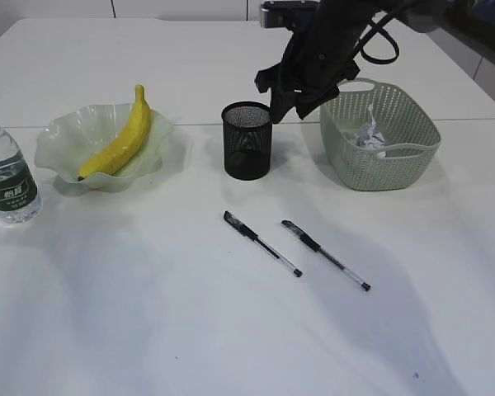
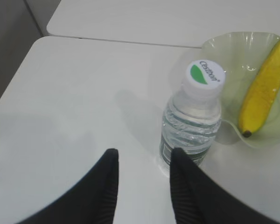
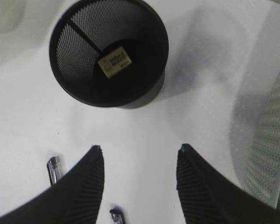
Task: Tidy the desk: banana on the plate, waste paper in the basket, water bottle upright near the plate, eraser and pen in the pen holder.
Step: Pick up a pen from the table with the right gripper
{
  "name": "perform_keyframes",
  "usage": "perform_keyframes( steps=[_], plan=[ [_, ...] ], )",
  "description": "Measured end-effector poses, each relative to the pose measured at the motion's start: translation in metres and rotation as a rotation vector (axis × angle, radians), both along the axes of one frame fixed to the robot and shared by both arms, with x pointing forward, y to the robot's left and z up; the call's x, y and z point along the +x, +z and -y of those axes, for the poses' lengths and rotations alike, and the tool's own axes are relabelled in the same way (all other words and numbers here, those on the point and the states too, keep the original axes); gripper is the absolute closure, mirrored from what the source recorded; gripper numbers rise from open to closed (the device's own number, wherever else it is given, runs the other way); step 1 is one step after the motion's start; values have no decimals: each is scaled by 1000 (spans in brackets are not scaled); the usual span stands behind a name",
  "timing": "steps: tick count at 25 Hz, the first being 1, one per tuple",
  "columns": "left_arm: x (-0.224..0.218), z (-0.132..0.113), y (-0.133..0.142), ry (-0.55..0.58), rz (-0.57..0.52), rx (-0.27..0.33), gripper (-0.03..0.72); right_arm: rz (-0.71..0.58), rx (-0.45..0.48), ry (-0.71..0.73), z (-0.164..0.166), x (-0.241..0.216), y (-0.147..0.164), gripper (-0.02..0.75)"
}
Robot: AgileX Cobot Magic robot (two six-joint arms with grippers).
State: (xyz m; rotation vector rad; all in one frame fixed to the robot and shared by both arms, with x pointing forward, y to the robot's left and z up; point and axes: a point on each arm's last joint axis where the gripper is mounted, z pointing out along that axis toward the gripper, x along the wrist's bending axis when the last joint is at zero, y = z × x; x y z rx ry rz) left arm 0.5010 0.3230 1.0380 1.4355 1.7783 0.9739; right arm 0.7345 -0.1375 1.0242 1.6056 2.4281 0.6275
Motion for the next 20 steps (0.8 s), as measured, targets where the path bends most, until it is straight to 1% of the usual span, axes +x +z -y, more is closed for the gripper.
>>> perform_keyframes(
  steps=[4,7,12,20],
  plan=[
    [0,-1,0,6,-5,4,434,-43,-55,-3,5,-3,-14,362],
    [0,-1,0,7,-6,4,434,-46,-91,-5,9,-9,-9,366],
    [0,-1,0,7,-6,6,434,-59,-104,-6,12,-17,-4,366],
    [-1,-1,-1,11,-9,8,434,-140,-127,0,16,-28,-22,366]
  ],
)
